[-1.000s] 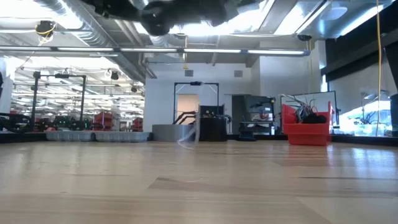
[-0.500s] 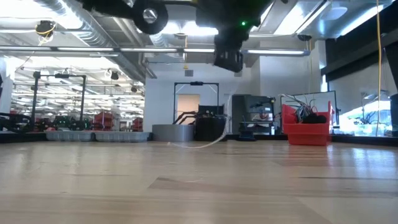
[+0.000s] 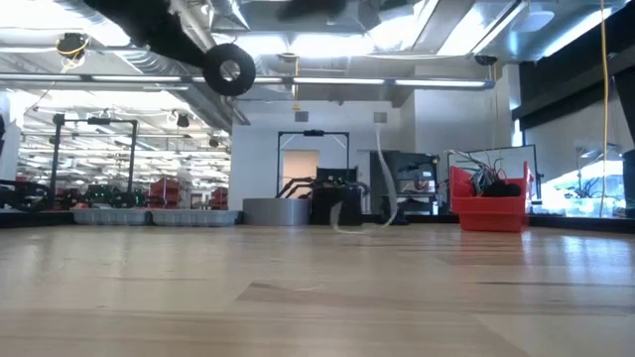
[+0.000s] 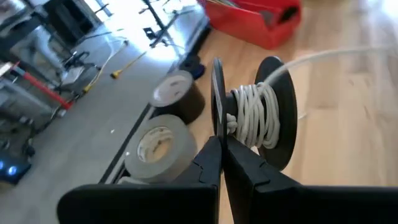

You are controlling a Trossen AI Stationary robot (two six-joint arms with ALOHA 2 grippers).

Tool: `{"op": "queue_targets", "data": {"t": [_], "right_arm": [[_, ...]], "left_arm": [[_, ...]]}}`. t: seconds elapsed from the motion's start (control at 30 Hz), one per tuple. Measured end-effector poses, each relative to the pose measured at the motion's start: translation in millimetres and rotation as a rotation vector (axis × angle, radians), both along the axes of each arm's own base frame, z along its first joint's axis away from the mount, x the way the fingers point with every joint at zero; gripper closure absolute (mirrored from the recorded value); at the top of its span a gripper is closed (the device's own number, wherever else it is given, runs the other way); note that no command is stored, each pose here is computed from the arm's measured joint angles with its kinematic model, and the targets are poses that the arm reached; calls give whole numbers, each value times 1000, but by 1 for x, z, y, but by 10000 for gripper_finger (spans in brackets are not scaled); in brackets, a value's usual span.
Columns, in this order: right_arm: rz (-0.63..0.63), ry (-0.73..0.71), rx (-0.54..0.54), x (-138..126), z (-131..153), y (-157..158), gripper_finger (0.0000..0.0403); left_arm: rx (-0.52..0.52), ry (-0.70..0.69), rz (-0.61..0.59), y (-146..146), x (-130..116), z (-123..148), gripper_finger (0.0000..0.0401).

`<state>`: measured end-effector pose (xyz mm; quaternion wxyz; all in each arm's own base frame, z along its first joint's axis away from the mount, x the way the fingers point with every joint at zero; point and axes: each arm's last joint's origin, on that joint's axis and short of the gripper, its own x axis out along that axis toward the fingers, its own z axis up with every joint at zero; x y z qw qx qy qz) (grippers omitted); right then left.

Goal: Coil cords
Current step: Uncoil the white wire from the black spool

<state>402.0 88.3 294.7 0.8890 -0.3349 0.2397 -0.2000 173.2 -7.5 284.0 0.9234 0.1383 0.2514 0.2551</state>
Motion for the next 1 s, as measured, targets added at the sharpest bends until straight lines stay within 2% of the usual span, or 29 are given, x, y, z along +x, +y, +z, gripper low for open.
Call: {"op": "queue_targets", "data": {"t": [0.1,0.17,0.2,0.27,0.33,0.4,0.53,0.7,0.87,1.0], "right_arm": [[347,21,156,6,-2,8,393],[526,86,243,8,-11,10,393],[590,119,292,8,-15,11,393],[610,214,357,7,-27,9,393],[508,298,379,2,-36,3,393],[324,366,335,-3,-43,-6,393],[-93,401,145,-15,-50,-28,393],[-460,299,-117,-24,-45,-48,393],[-636,168,-287,-28,-31,-50,393],[-671,72,-280,-28,-24,-45,393]], "left_arm": [[-8,-78,76,8,3,5,400],[-6,-133,110,12,5,10,400],[-2,-142,113,13,5,11,400],[4,-143,105,12,5,12,400],[5,-139,96,11,5,11,400],[7,-136,84,9,5,11,400],[22,-123,58,5,5,11,400],[36,-98,29,1,4,10,400],[45,-42,14,-1,2,6,400],[50,-10,13,0,1,3,400]]}}
